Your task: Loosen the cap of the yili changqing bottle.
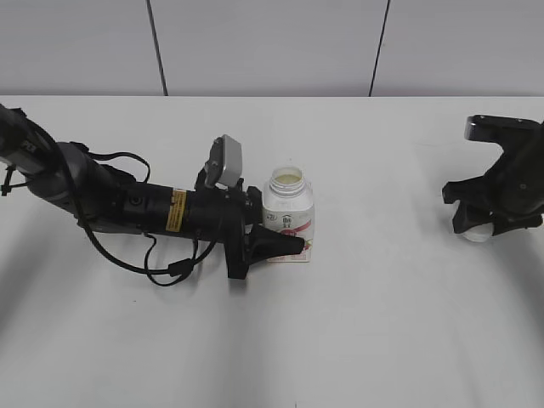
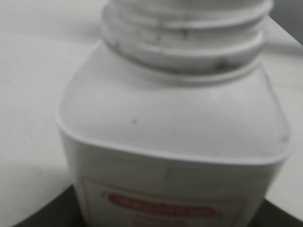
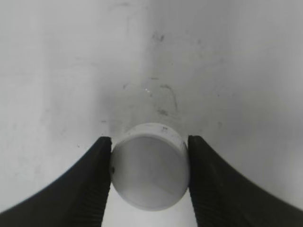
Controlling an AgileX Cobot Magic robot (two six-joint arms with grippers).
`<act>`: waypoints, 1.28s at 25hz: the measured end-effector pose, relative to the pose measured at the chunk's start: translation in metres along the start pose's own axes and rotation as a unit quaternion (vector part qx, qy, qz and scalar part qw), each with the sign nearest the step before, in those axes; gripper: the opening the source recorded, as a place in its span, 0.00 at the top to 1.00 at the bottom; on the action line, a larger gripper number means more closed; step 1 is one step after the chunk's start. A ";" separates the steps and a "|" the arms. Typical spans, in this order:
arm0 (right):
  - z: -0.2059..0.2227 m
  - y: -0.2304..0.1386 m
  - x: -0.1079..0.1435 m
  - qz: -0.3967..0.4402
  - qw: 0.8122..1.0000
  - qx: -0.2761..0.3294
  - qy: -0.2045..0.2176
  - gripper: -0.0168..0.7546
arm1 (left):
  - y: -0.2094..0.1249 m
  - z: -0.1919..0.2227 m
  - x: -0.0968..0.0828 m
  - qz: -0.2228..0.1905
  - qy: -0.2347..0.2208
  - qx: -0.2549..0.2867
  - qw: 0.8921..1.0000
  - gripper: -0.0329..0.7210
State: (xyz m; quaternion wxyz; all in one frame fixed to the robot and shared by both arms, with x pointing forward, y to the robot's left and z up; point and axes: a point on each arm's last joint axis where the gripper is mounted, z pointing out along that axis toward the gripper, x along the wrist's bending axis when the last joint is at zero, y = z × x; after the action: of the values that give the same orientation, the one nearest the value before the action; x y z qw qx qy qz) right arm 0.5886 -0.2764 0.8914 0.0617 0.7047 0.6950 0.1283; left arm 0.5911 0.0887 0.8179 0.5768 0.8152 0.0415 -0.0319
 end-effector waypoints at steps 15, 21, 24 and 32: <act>0.005 0.004 0.000 0.000 1.000 0.009 0.001 0.30 | 0.000 0.000 0.000 0.000 0.000 0.001 1.000 0.46; 0.003 0.002 0.001 0.001 1.000 0.020 0.003 0.27 | 0.000 0.000 0.000 0.000 0.000 0.001 1.000 0.46; -0.009 0.006 0.002 -0.001 1.000 0.003 0.004 0.27 | 0.000 0.000 0.000 0.000 0.000 0.001 1.000 0.46; -0.050 0.023 0.006 -0.006 0.998 -0.066 0.009 0.27 | 0.000 0.000 0.000 0.000 0.001 0.000 1.000 0.46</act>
State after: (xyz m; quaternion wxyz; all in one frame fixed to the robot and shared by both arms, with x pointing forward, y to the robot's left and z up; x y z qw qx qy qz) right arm 0.5972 -0.2753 0.9462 0.1027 0.6937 0.6900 0.1793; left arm 0.5913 0.0887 0.8179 0.5766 0.8153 0.0421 -0.0315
